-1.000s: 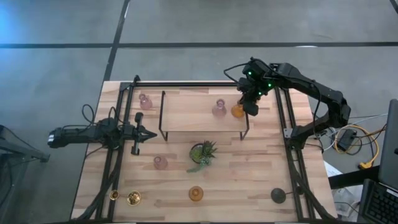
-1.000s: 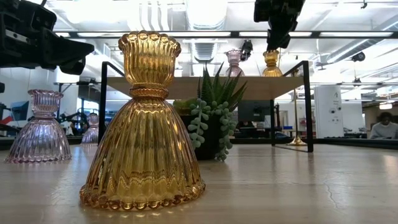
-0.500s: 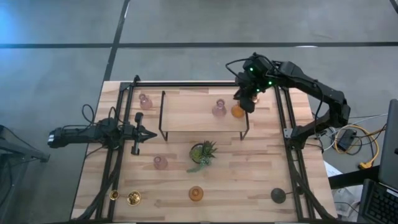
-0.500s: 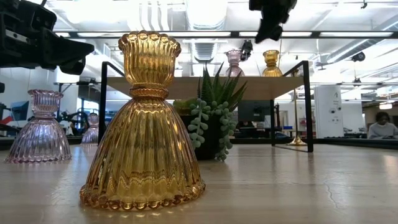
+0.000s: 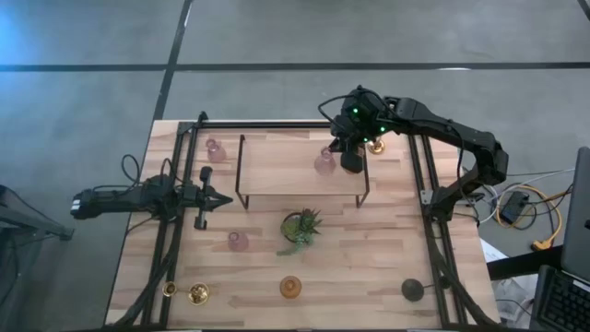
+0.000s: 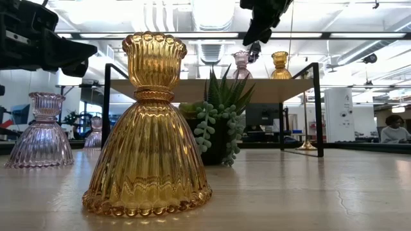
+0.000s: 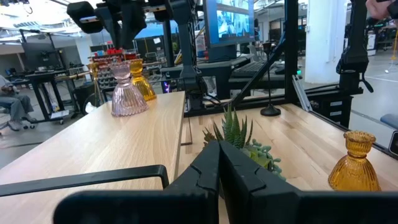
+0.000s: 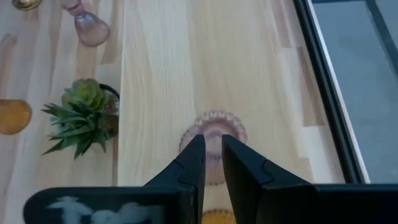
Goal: Pick & Place candle stick holders
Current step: Adjust the glass candle holders on the shelf
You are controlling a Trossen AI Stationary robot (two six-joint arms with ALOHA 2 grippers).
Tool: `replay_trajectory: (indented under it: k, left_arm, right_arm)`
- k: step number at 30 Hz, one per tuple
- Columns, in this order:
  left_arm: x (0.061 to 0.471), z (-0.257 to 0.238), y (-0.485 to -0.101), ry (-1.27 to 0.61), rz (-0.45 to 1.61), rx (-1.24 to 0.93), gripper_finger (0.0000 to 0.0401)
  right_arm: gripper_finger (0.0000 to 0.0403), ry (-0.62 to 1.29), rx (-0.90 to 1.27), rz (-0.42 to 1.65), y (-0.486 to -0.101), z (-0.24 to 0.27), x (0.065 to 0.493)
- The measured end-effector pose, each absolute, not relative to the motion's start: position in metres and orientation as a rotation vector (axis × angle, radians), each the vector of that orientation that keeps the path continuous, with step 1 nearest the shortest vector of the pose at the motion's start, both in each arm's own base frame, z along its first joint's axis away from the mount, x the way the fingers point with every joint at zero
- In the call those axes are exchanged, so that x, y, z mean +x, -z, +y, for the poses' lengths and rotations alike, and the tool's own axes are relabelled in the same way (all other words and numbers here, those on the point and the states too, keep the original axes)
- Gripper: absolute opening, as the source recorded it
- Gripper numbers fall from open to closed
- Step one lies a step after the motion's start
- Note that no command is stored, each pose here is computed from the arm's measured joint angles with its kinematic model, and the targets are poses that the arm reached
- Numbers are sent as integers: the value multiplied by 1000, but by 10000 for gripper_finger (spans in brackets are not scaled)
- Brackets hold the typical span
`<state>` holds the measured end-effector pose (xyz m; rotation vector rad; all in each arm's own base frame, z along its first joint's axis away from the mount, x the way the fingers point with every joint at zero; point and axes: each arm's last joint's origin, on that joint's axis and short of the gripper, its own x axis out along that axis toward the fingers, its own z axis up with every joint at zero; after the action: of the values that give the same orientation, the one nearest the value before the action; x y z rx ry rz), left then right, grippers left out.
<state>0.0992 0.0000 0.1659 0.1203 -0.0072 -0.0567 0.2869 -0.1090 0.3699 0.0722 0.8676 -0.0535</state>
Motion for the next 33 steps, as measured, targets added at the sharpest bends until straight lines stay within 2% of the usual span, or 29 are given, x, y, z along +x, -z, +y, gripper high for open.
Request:
replay_trajectory:
  k: [13,33]
  left_arm:
    - [99,0,-166,57,-7,121,12]
    - [99,0,-166,57,-7,120,12]
  right_arm:
    - [47,60,62,917,-354,-116,301]
    - [47,83,88,995,-350,-116,294]
